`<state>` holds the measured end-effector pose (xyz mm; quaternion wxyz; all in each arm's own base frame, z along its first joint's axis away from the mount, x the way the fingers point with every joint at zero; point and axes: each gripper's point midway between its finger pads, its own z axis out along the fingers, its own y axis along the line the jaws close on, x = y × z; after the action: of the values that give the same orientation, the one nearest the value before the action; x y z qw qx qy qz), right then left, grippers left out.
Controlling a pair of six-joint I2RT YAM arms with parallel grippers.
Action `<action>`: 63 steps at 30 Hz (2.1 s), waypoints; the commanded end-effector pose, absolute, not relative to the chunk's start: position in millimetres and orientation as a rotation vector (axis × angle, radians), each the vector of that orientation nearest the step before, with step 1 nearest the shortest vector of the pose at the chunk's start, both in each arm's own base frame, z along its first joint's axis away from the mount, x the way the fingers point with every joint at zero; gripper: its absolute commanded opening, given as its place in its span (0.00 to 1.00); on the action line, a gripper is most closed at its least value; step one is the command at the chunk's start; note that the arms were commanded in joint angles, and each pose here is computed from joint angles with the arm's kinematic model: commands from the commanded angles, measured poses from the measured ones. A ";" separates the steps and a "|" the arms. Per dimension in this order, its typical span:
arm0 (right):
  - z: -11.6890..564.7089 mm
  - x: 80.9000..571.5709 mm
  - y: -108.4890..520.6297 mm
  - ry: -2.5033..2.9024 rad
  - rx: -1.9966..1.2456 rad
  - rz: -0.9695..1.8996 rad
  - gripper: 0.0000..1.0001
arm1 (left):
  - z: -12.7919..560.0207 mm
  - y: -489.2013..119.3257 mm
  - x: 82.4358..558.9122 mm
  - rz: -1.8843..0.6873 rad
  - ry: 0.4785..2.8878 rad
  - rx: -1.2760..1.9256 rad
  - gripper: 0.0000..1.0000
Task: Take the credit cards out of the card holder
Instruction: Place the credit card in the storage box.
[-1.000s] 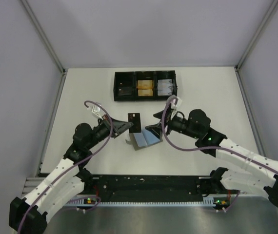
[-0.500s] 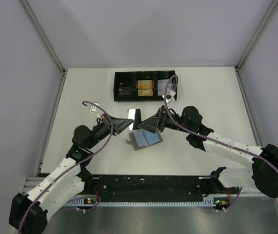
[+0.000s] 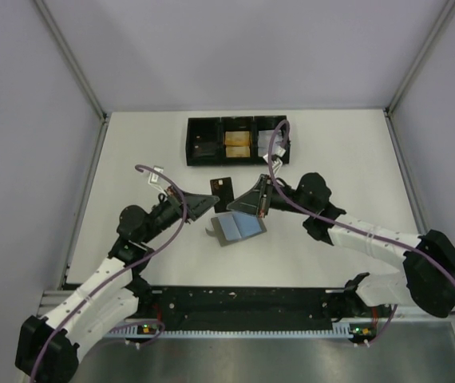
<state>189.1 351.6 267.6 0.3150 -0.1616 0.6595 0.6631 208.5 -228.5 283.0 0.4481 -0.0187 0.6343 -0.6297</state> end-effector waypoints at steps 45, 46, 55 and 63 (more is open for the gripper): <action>258.1 148.3 316.2 1.758 -0.990 1.604 0.00 | 290.8 -247.9 169.7 -1.450 1.622 0.788 0.00; 257.8 154.1 314.6 1.763 -0.963 1.561 0.04 | 288.5 -246.3 173.1 -1.427 1.629 0.759 0.00; 235.8 227.5 266.4 1.834 -0.532 1.047 0.80 | 259.9 -194.0 257.9 -0.995 1.741 0.111 0.00; 211.5 255.8 218.2 1.833 -0.255 0.774 0.98 | 243.4 -131.8 332.3 -0.702 1.673 -0.368 0.00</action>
<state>225.1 249.5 217.7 0.4803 -0.1874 0.7567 0.4020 286.0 -171.2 229.8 0.5374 -0.0374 0.7592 -0.3651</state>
